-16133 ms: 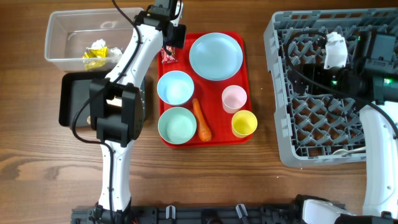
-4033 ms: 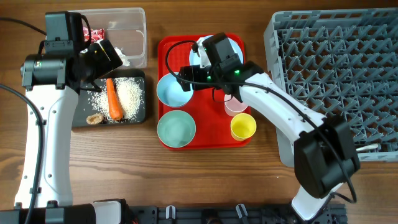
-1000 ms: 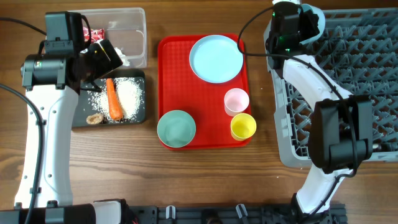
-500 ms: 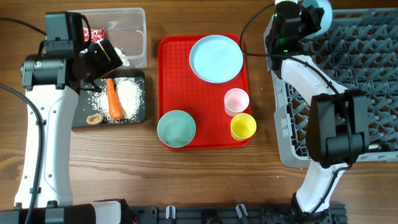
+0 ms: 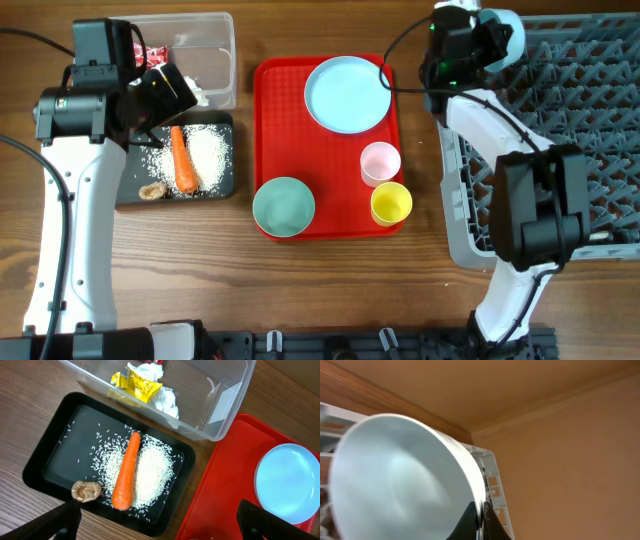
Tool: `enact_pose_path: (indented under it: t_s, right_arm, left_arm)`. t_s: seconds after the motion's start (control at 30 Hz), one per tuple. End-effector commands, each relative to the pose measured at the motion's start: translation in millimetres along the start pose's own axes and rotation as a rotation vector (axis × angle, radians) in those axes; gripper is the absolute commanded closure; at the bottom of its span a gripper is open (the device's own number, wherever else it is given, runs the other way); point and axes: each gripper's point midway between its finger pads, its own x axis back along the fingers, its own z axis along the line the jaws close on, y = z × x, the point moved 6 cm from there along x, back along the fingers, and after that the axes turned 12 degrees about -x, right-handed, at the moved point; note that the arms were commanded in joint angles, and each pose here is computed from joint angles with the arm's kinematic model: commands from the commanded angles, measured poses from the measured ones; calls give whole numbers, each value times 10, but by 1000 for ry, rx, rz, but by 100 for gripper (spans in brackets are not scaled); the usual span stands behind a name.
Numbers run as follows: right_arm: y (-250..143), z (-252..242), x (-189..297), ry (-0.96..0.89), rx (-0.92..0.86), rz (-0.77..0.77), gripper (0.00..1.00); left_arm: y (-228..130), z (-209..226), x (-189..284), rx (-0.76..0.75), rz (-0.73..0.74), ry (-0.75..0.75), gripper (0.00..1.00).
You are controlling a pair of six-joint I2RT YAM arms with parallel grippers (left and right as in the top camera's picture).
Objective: Sort waste into correct bins and load items into the dishwasher rack
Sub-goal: 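Move the right gripper back to the green bowl on the red tray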
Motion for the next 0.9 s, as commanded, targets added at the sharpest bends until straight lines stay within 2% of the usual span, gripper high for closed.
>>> enact_pose_path:
  t_s: [0.0,0.1,0.13,0.2,0.23,0.37,0.4,0.53,0.63,0.73,0.8,0.87]
  right_arm:
    - [37,298,119,76,25,-40,92]
    - [70,342,182,92,28,-56,84]
    - [71,348,190,94,30,-56,74]
    - [72,362,209,98,37,-57,39]
    - [67,368,212,99,42,-55,26]
    - [67,340,210,79,31,-49,3]
    - [87,297,208,52,5,-48,0]
    - [253,178,308,-20,-135,-94,0]
    - [385,284,535,26,-233,-154,0]
    - [503,448,798,107,-252,-219,1]
    - [572,459,973,106,-337,-238,0]
    - [660,460,1165,127,-346,-257,0]
  left_arm:
    - [23,23,20,5,-13,12,0]
    - [23,23,20,5,-13,12,0]
    - [23,23,20,5,-13,12,0]
    - [23,23,20,5,-13,12,0]
    - [23,23,20,5,-13,12,0]
    - [23,23,20,5,-13,12,0]
    - [23,23,20,5,-13,12,0]
    - [23,23,20,5,-13,12,0]
    - [23,23,20,5,-13,12,0]
    - [23,23,20,5,-13,12,0]
    - [23,23,20,5,-13,12,0]
    - [23,23,20,5,-13,12,0]
